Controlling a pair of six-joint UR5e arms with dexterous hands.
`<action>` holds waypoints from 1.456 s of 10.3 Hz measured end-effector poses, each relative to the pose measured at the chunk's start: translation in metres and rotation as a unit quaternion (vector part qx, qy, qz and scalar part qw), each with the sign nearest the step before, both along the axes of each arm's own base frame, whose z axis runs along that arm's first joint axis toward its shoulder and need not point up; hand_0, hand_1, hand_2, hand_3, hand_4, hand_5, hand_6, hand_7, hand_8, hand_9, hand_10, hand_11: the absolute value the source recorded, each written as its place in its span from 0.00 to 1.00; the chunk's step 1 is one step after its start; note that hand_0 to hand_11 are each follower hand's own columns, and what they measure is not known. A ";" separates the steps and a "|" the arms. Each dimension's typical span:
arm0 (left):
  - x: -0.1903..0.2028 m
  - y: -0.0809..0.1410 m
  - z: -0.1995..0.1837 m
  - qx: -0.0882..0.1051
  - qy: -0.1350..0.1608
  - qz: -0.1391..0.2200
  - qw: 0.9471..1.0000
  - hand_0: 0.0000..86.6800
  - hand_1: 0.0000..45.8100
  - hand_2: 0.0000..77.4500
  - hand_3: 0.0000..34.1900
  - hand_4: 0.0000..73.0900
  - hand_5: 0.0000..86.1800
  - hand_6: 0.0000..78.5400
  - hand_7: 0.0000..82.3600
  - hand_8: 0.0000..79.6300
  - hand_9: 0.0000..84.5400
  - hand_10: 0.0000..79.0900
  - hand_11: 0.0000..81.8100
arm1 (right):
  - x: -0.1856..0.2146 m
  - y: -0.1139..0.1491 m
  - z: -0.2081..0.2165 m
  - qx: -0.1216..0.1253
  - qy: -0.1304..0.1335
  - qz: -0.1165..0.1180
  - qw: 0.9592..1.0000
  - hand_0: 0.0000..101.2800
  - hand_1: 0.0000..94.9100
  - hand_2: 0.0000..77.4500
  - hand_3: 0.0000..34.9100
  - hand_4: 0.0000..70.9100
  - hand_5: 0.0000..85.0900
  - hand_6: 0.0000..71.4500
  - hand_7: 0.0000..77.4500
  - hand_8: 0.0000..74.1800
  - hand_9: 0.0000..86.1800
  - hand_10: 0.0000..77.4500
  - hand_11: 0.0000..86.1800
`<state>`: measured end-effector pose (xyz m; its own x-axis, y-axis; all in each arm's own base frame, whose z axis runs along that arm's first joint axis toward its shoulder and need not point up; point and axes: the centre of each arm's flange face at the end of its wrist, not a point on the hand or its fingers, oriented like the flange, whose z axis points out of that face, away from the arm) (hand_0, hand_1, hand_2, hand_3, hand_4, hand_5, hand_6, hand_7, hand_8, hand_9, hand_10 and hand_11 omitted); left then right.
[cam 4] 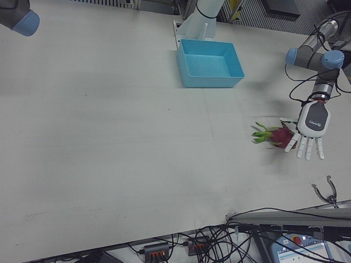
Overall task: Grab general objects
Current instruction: 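Close the left hand's fingers around the dragon fruit, then lift the dragon fruit off the table with the left hand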
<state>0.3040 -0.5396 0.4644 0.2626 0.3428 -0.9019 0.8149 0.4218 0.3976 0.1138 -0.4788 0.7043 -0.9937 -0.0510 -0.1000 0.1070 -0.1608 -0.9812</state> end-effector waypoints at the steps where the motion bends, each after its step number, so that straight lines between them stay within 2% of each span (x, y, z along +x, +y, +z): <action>1: 0.003 -0.002 0.004 0.005 -0.016 -0.003 1.000 0.54 0.00 0.01 0.58 0.00 0.11 0.01 0.07 0.18 0.03 0.01 0.01 | 0.000 0.000 0.000 0.000 0.000 0.000 1.000 0.00 0.09 0.02 0.00 0.00 0.00 0.00 0.00 0.00 0.01 0.00 0.01; 4: 0.016 -0.001 0.013 0.012 -0.045 -0.001 0.999 0.53 0.00 0.01 0.59 0.00 0.12 0.01 0.07 0.18 0.03 0.01 0.01 | 0.000 0.000 0.000 0.000 0.000 0.000 1.000 0.00 0.09 0.02 0.00 0.00 0.00 0.00 0.00 0.00 0.01 0.00 0.01; 10: 0.023 -0.004 0.025 0.013 -0.049 -0.001 0.999 0.53 0.00 0.01 0.65 0.00 0.15 0.01 0.05 0.18 0.03 0.01 0.01 | 0.000 0.000 0.000 0.000 0.000 0.000 1.000 0.00 0.09 0.02 0.00 0.00 0.00 0.00 0.00 0.00 0.01 0.00 0.01; 11: 0.024 -0.005 0.027 0.013 -0.049 -0.002 0.999 0.53 0.00 0.01 0.65 0.00 0.21 0.01 0.05 0.18 0.03 0.01 0.01 | 0.000 0.000 0.000 0.000 0.000 0.000 1.000 0.00 0.09 0.02 0.00 0.00 0.00 0.00 0.00 0.00 0.01 0.00 0.01; 12: 0.024 -0.005 0.027 0.013 -0.049 -0.002 0.999 0.53 0.00 0.01 0.65 0.00 0.21 0.01 0.05 0.18 0.03 0.01 0.01 | 0.000 0.000 0.000 0.000 0.000 0.000 1.000 0.00 0.09 0.02 0.00 0.00 0.00 0.00 0.00 0.00 0.01 0.00 0.01; 13: 0.024 -0.005 0.028 0.013 -0.048 -0.003 0.999 0.53 0.00 0.00 0.61 0.00 0.35 0.01 0.05 0.18 0.03 0.01 0.01 | 0.000 0.000 0.000 0.000 0.000 0.000 1.000 0.00 0.09 0.02 0.00 0.00 0.01 0.00 0.00 0.00 0.01 0.00 0.01; 14: 0.024 -0.006 0.029 0.013 -0.048 -0.007 0.999 0.53 0.00 0.00 0.61 0.00 0.35 0.01 0.05 0.18 0.03 0.01 0.01 | 0.000 0.000 0.000 0.000 0.000 0.000 1.000 0.00 0.09 0.02 0.00 0.00 0.01 0.00 0.00 0.00 0.01 0.00 0.01; 15: 0.024 -0.007 0.031 0.011 -0.048 -0.012 0.999 0.53 0.00 0.00 0.52 0.00 0.40 0.01 0.05 0.18 0.03 0.01 0.01 | 0.000 0.000 0.000 0.000 0.000 0.000 1.000 0.00 0.09 0.02 0.00 0.00 0.01 0.00 0.00 0.00 0.01 0.00 0.01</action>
<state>0.3276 -0.5462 0.4953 0.3568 0.3549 -0.8641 0.7820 0.3926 0.4841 0.1138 -0.4789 0.7043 -0.9936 -0.0511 -0.1003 0.1073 -0.1603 -0.9812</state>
